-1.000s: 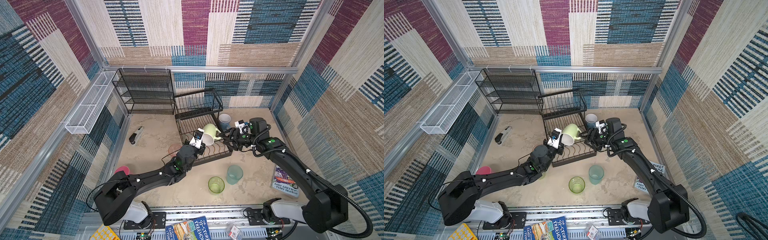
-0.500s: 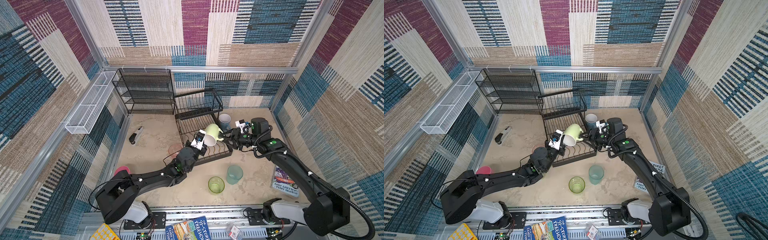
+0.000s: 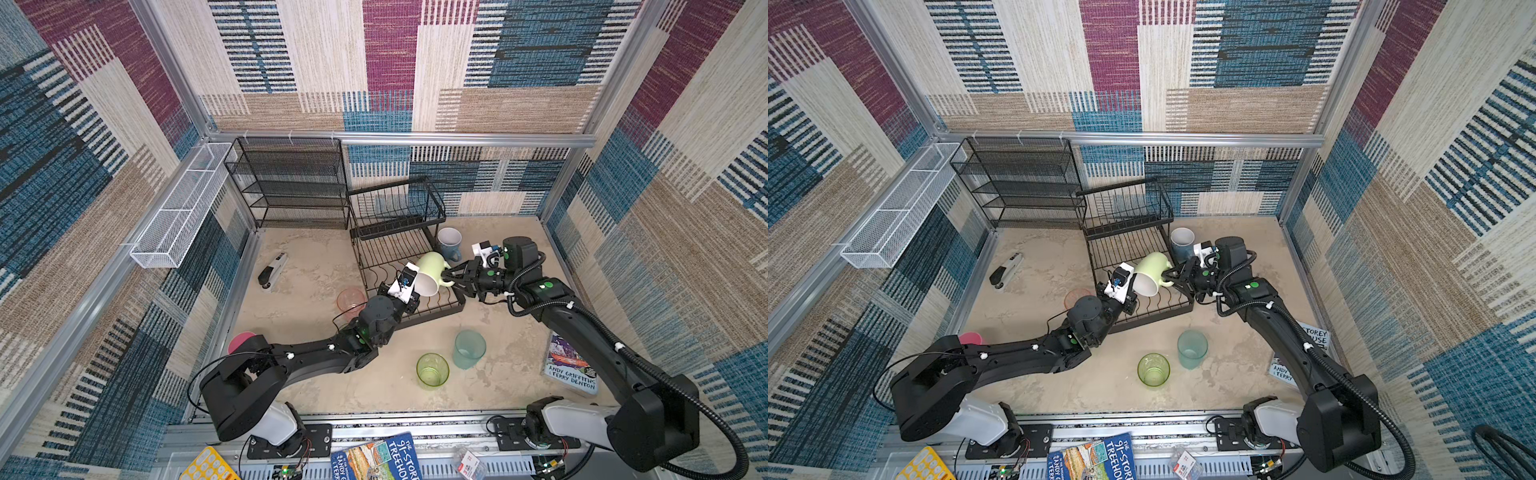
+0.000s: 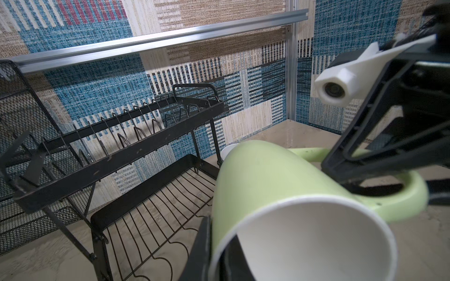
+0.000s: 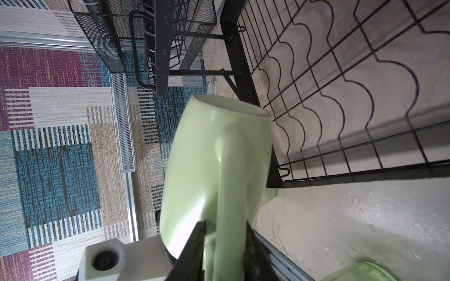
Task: Load cups into a dish rack
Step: Pick up the cup from the top-left of the table.
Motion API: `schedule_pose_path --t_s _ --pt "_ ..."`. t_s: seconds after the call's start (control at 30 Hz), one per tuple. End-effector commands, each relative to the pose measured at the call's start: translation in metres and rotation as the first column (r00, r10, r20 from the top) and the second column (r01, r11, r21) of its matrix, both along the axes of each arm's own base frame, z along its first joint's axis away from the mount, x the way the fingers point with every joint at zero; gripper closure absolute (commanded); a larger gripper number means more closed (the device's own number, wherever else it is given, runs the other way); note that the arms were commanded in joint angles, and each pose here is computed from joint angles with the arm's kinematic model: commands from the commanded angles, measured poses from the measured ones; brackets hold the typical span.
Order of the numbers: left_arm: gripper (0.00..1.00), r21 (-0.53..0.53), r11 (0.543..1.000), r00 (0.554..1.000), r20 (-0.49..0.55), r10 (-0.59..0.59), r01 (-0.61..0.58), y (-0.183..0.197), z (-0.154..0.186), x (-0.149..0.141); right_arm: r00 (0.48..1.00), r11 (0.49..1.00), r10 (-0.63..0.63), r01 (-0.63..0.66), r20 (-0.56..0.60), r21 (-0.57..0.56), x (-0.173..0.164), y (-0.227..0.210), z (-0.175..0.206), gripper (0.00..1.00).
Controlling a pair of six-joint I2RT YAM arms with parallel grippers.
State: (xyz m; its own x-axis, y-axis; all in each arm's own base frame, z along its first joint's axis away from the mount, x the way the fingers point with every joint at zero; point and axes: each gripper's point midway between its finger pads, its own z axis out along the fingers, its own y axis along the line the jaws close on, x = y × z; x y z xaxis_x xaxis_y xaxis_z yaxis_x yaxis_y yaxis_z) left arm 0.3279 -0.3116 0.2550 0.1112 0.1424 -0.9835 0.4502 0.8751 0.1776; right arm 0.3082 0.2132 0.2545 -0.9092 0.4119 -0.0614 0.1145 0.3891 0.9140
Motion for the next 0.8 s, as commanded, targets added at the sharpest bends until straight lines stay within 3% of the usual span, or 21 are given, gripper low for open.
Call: schedule_pose_path --t_s 0.0,0.43,0.77 --pt "1.0 -0.113 0.993 0.994 0.112 -0.005 0.018 0.001 0.041 -0.005 1.0 1.0 -0.005 0.004 0.015 0.019 0.002 0.0 0.004 0.75" --pt "0.97 -0.121 0.992 0.993 0.115 -0.007 0.02 0.002 0.044 -0.007 0.998 0.999 -0.041 0.04 0.048 0.019 0.003 -0.005 0.009 0.89" --pt "0.61 -0.105 0.995 0.996 0.092 0.011 -0.002 0.003 0.042 -0.01 0.955 0.988 -0.154 0.154 0.253 0.02 0.014 -0.022 0.04 0.96"
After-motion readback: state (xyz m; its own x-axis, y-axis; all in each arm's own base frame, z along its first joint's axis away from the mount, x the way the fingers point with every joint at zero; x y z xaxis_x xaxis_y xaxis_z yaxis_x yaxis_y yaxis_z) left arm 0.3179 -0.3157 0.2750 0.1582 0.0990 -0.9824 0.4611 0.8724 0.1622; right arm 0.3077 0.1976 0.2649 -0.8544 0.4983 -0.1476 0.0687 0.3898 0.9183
